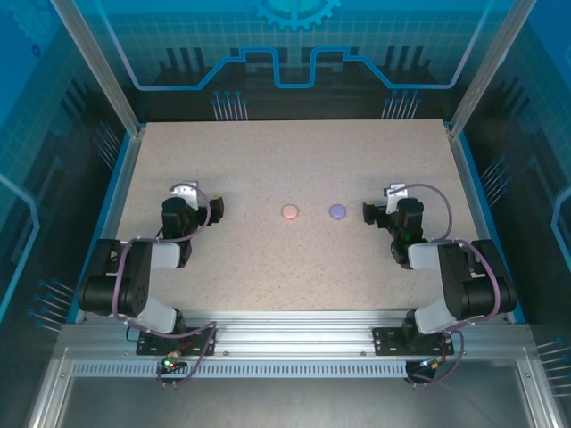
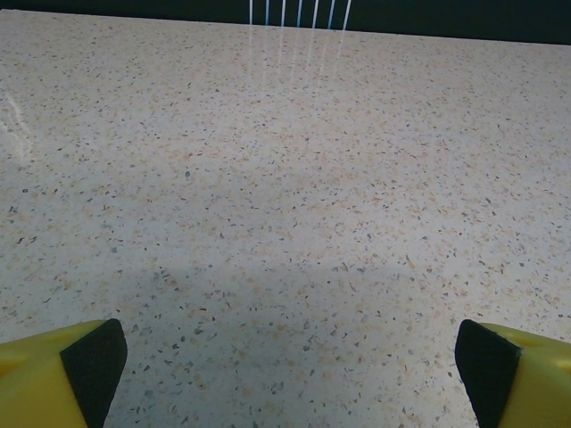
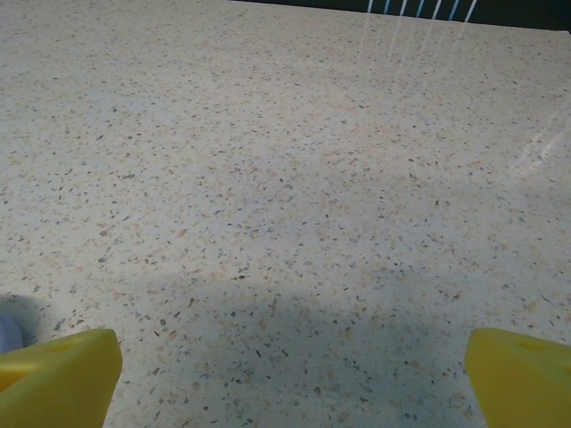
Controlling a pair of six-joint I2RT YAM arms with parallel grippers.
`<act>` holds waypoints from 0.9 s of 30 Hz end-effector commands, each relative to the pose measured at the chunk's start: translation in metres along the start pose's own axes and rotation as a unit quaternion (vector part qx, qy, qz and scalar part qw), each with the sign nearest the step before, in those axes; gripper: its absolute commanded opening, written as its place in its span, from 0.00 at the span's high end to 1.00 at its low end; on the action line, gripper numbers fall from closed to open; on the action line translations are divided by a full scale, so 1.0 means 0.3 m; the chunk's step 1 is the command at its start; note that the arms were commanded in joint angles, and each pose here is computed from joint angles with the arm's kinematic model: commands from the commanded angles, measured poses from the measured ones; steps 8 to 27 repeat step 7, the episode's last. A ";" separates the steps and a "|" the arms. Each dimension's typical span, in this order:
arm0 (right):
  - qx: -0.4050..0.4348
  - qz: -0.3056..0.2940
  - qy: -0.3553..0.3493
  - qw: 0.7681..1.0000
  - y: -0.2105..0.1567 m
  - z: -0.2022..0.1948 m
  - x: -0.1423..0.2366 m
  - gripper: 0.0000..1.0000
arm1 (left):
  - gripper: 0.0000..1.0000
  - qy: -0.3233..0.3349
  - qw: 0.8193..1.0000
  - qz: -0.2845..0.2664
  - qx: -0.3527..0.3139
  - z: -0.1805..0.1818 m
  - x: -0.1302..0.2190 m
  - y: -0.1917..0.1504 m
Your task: Insert the wireless bluetooth earbuds into the charging case
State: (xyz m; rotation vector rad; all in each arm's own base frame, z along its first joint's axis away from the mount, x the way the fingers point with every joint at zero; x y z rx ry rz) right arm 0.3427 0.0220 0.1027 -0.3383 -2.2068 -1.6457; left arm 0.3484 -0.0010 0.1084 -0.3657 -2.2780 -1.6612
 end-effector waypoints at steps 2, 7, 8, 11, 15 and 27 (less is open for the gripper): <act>0.004 -0.024 0.030 0.999 0.046 -0.004 -0.016 0.00 | 0.01 -0.010 1.000 0.004 0.005 -0.008 -0.006 0.003; 0.009 -0.026 0.029 0.999 0.044 0.000 -0.012 0.00 | 0.01 -0.011 1.000 0.005 0.005 -0.008 -0.005 0.001; 0.009 -0.026 0.029 0.999 0.044 0.000 -0.012 0.00 | 0.01 -0.011 1.000 0.005 0.005 -0.008 -0.005 0.001; 0.009 -0.026 0.029 0.999 0.044 0.000 -0.012 0.00 | 0.01 -0.011 1.000 0.005 0.005 -0.008 -0.005 0.001; 0.009 -0.026 0.029 0.999 0.044 0.000 -0.012 0.00 | 0.01 -0.011 1.000 0.005 0.005 -0.008 -0.005 0.001; 0.009 -0.026 0.029 0.999 0.044 0.000 -0.012 0.00 | 0.01 -0.011 1.000 0.005 0.005 -0.008 -0.005 0.001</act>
Point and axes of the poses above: each hand's point on the last joint's axis, 136 mm out from that joint toward the fingers, its own x axis back along the fingers, its own z axis along the line the jaws close on, y = z × x, the point moved 5 cm from there along x, back along the fingers, and after that the axes turned 12 degrees about x, right-handed, at the moved point
